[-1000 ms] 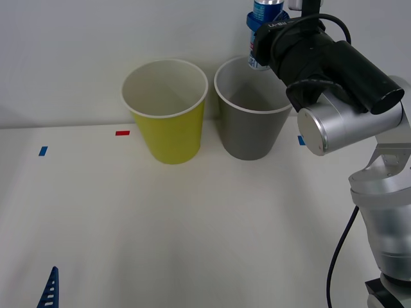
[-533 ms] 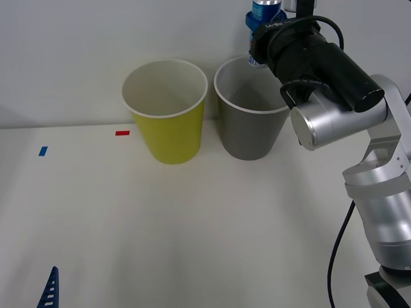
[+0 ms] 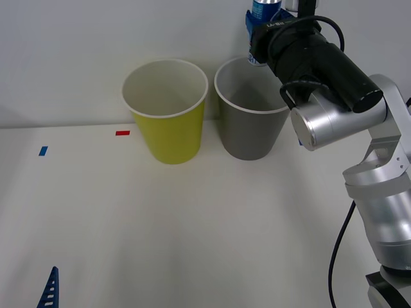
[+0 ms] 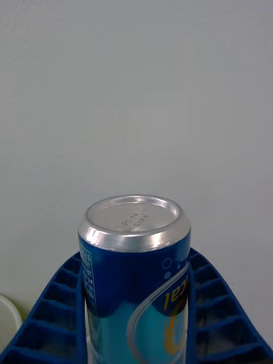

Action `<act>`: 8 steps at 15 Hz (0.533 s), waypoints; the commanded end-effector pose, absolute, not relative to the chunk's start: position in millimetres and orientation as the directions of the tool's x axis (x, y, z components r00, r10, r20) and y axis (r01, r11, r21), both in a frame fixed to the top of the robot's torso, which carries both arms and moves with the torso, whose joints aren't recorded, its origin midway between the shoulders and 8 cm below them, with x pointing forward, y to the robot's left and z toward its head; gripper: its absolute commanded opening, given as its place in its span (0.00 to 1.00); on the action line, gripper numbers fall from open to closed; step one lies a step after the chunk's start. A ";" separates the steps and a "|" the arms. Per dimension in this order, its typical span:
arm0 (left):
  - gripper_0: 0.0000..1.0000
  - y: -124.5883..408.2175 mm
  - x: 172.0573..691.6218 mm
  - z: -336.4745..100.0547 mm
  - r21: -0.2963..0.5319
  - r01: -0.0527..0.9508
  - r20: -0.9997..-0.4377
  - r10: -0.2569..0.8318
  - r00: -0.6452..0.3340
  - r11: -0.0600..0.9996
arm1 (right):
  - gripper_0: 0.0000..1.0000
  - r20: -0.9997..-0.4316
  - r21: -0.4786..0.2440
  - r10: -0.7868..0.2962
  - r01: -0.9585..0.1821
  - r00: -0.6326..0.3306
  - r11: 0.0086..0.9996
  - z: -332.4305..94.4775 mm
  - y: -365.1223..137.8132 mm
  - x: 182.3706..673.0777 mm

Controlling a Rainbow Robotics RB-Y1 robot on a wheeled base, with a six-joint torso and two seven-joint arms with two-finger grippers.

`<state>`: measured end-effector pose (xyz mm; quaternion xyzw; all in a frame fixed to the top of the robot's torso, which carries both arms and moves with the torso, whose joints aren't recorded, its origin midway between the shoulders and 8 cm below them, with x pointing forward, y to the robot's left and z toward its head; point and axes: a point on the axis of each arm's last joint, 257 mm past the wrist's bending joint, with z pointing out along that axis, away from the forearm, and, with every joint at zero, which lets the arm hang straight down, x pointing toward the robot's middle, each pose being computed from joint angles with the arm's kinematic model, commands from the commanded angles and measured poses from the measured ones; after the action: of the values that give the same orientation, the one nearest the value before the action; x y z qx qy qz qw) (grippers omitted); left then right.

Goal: Put cans in the gray bin and PET bottles in the light green bin.

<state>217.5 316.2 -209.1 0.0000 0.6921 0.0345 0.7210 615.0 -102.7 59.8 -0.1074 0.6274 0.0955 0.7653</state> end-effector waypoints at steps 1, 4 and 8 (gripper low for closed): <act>1.00 316.2 217.5 -209.1 0.048 -0.050 -0.998 0.050 0.040 0.998 | 1.00 -0.980 -0.064 -0.009 -0.274 0.198 0.960 57.2 -99.6 614.6; 1.00 316.2 217.5 -209.1 0.048 -0.050 -0.998 0.050 0.040 0.998 | 1.00 -0.979 -0.076 -0.020 -0.271 0.203 0.959 55.3 -95.6 613.2; 1.00 316.2 217.5 -209.1 0.048 -0.050 -0.998 0.050 0.040 0.998 | 1.00 -0.975 -0.056 0.006 -0.273 0.221 0.960 54.2 -99.3 594.8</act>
<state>217.5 316.2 -209.1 0.0000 0.6921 0.0345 0.7210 601.4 -98.1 54.4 -0.1114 0.6197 0.0853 0.7722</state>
